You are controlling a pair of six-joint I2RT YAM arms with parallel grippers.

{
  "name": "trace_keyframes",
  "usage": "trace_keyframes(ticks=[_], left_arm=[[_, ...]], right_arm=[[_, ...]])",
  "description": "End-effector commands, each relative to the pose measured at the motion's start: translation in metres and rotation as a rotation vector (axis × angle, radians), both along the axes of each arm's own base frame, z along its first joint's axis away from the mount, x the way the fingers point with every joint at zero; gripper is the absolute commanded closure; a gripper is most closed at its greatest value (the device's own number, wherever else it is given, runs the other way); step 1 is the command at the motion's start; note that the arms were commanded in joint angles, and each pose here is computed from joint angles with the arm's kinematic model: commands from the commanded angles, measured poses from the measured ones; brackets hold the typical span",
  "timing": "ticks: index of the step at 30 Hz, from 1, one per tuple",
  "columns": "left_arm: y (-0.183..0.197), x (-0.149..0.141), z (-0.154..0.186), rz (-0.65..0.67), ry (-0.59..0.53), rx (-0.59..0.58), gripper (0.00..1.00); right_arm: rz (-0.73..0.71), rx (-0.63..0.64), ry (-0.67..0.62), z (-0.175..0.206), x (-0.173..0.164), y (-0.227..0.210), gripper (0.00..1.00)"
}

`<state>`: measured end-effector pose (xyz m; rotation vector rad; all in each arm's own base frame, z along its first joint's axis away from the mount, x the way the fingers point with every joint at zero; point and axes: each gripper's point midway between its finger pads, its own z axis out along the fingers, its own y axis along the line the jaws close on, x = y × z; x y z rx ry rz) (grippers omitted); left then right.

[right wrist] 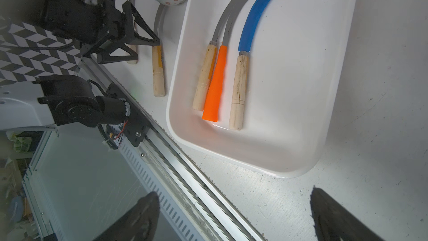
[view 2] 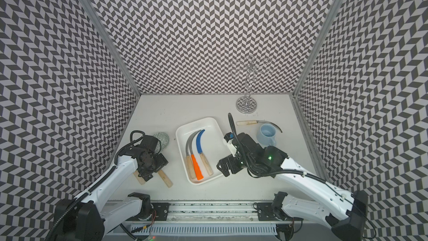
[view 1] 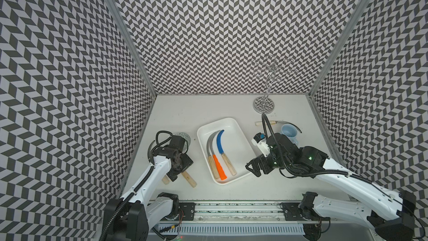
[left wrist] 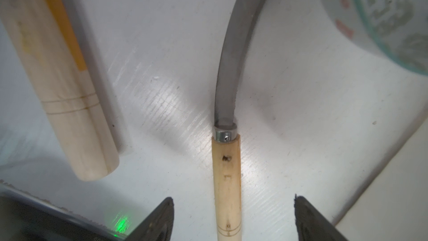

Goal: Put small sickles into storage boxes
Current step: Pick up the sickle at the center of the board.

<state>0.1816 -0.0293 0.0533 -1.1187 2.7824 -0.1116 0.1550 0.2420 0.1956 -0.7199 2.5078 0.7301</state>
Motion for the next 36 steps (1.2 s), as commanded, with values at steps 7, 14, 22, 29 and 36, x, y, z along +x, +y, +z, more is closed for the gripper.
trace_keyframes(ticks=[7,14,22,29,36], left_arm=[[0.002,0.009,-0.016,0.01,-0.002,0.009,0.35],[0.002,0.005,-0.023,0.019,0.02,0.01,0.41],[0.004,0.004,-0.028,0.041,0.025,0.014,0.43],[0.007,0.004,-0.03,0.052,0.031,0.02,0.49],[0.01,0.003,-0.032,0.064,0.044,0.029,0.56]], right_arm=[[0.027,0.029,-0.003,-0.001,0.001,0.011,0.0],[0.032,0.016,0.013,-0.009,-0.001,0.01,0.0],[0.04,0.006,0.015,-0.013,-0.002,0.009,0.0],[0.052,-0.002,0.017,-0.016,-0.003,0.009,0.0],[0.06,-0.006,0.012,-0.017,-0.002,0.01,0.0]])
